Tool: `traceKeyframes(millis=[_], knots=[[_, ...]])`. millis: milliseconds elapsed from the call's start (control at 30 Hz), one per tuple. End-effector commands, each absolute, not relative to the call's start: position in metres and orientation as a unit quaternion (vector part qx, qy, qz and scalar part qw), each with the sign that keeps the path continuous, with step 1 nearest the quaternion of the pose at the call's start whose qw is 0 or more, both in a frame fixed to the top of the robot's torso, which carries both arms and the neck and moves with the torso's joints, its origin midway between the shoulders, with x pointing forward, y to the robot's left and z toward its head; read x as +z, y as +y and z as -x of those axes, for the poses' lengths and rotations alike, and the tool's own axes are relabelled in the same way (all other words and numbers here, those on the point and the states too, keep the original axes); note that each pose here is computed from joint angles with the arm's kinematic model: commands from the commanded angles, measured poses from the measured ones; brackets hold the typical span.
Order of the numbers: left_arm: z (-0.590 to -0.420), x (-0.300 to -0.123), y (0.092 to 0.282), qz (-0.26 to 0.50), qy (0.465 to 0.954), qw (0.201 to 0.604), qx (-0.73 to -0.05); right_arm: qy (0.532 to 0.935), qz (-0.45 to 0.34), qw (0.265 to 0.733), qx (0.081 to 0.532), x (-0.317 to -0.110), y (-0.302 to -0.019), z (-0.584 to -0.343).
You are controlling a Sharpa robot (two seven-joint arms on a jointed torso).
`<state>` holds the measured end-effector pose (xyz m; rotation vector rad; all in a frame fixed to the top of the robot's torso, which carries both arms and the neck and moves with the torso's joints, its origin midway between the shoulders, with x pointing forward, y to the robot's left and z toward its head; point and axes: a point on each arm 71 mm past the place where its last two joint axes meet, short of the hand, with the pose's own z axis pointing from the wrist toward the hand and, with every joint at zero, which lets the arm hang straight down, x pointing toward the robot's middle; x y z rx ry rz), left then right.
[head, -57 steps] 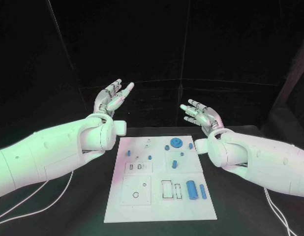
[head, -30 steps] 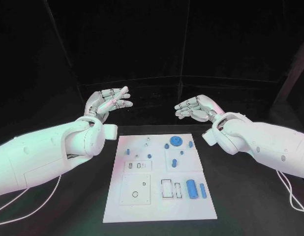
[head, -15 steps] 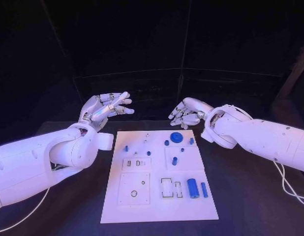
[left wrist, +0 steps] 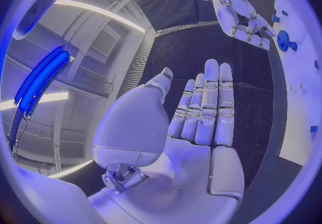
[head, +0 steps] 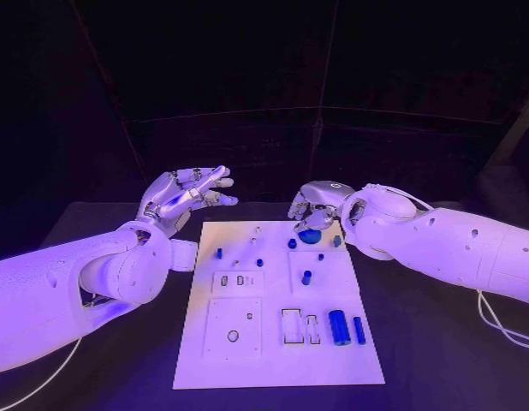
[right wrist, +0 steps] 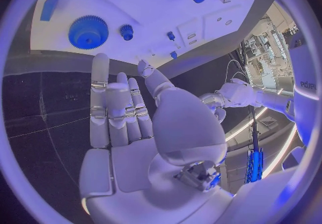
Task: Assemble the parts on the task board
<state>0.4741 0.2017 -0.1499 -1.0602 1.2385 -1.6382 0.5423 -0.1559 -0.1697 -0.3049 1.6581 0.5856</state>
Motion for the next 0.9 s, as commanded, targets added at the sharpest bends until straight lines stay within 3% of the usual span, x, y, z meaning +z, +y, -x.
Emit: traceKeyframes(millis=[33, 900], knots=[[-0.472, -0.149, 0.198, 0.409, 0.495, 0.391, -0.659, 0.735, 0.167, 0.620, 0.215, -0.172, -0.154, -0.544], [-0.471, -0.149, 0.196, 0.414, 0.497, 0.382, -0.660, 0.764, 0.191, 0.582, 0.202, -0.185, -0.144, -0.547]])
